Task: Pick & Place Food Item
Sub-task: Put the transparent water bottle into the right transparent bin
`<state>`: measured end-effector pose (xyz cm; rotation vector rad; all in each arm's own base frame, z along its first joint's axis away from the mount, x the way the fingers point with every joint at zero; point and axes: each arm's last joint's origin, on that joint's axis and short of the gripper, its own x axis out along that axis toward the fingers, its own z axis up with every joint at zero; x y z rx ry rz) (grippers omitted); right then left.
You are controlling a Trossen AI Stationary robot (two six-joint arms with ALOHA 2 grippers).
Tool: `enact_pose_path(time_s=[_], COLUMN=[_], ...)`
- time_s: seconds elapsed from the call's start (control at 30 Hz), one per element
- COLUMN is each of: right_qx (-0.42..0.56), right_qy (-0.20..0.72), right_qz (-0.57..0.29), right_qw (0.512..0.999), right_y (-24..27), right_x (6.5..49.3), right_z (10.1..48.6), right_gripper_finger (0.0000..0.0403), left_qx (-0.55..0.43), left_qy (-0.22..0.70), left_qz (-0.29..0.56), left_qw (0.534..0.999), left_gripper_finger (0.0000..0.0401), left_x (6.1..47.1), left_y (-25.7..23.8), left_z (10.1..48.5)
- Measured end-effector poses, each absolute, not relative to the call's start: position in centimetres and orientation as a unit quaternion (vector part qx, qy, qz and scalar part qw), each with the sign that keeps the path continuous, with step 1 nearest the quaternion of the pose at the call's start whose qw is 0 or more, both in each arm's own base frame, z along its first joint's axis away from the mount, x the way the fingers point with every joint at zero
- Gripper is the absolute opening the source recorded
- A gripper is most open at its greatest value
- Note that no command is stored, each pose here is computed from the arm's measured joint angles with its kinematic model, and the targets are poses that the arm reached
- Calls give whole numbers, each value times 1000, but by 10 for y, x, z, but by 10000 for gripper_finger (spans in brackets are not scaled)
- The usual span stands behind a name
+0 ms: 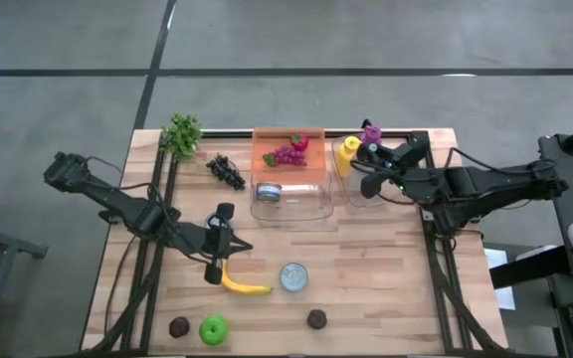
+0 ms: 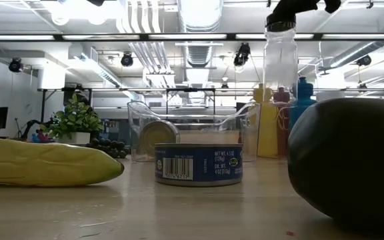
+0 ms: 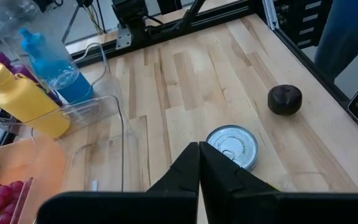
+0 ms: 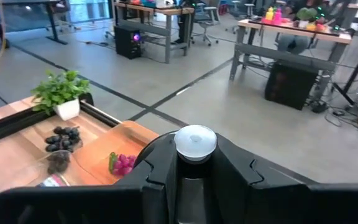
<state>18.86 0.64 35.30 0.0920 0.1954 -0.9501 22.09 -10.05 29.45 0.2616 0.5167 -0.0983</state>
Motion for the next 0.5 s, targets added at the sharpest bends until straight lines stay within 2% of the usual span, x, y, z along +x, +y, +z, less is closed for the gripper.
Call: enact_pose_path(time_s=[0.5], right_qx=[57], right_qy=[123], right_qz=[-490], right_qw=[861], right_y=[-11], right_x=[207], right_z=[332], right_gripper_finger=[72], left_qx=[129], left_qy=[254], left_qz=[-49], left_qw=[957], left_gripper_finger=[8], left_x=[221], left_y=[-101], left_z=[295])
